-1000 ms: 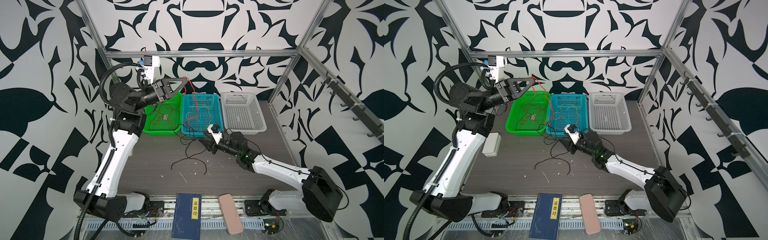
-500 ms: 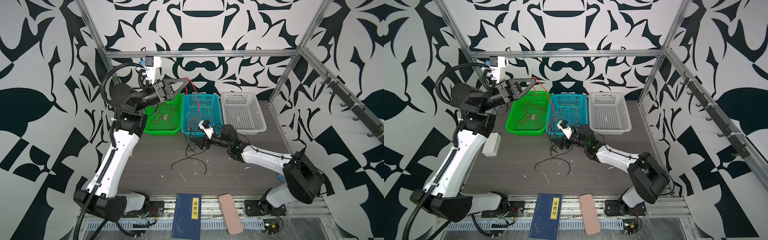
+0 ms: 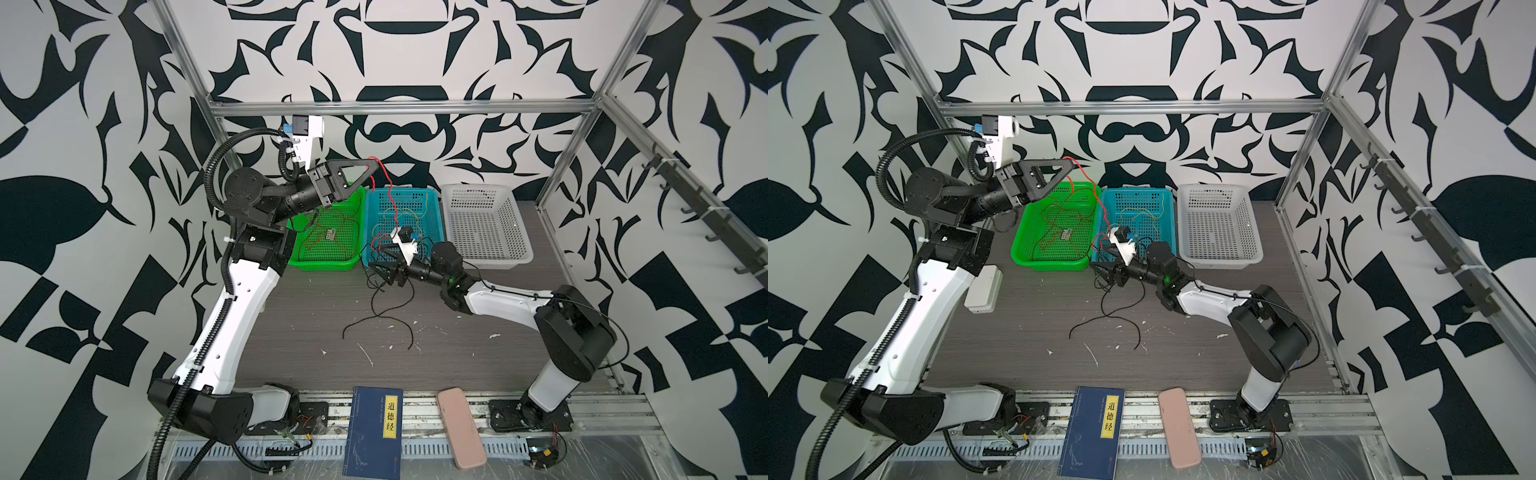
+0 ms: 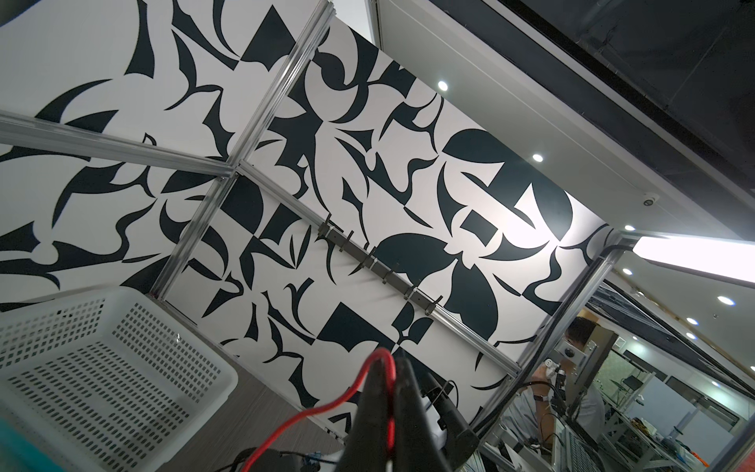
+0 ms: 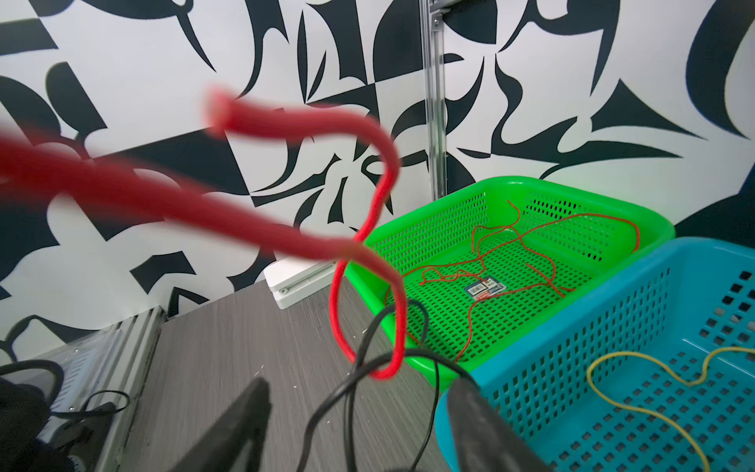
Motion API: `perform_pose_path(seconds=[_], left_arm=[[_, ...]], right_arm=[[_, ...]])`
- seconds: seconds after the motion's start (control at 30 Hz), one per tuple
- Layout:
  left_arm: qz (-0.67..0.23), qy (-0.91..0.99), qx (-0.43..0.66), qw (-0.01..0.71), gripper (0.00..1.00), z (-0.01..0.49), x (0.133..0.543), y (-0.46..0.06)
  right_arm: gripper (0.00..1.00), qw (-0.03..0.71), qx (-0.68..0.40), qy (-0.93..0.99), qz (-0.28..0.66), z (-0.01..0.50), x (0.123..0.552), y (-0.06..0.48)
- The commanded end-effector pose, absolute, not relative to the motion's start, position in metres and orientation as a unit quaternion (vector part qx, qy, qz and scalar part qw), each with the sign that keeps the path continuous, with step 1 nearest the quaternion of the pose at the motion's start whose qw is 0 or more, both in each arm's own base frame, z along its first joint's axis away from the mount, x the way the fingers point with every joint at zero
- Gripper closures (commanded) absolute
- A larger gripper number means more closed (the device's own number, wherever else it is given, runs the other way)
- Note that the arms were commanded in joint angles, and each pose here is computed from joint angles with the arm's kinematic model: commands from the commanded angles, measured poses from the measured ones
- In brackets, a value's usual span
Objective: Untangle and sort cables by color
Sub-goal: Untie the cable.
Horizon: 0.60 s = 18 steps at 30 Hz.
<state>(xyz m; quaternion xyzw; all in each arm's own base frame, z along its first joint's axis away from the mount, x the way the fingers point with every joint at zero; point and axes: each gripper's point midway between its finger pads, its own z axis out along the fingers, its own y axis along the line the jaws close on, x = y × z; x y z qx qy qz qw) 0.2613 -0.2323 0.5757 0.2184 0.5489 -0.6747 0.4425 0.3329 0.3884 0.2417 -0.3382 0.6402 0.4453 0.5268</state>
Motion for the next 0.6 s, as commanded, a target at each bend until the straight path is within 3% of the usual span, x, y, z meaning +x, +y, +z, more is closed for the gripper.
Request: perform_pose_path(seconds=[0.0,0.2,0.57], left_arm=[[-0.675,0.531,0.23,0.457,1.0,0.584,0.25,-0.229],[-0.672,0.53,0.241,0.458,1.0,0.589,0.243,-0.229],[-0.645,0.529,0.261,0.486,1.0,0.611,0.236,-0.225]], right_arm=[[0.47,0.558,-0.322,0.611,0.46,0.277,0.334,0.399],[0.98,0.562,-0.299,0.641,0.428,0.258,0.34,0.39],[1.0,0.504,-0.322,0.737,0.314,0.177,0.314,0.34]])
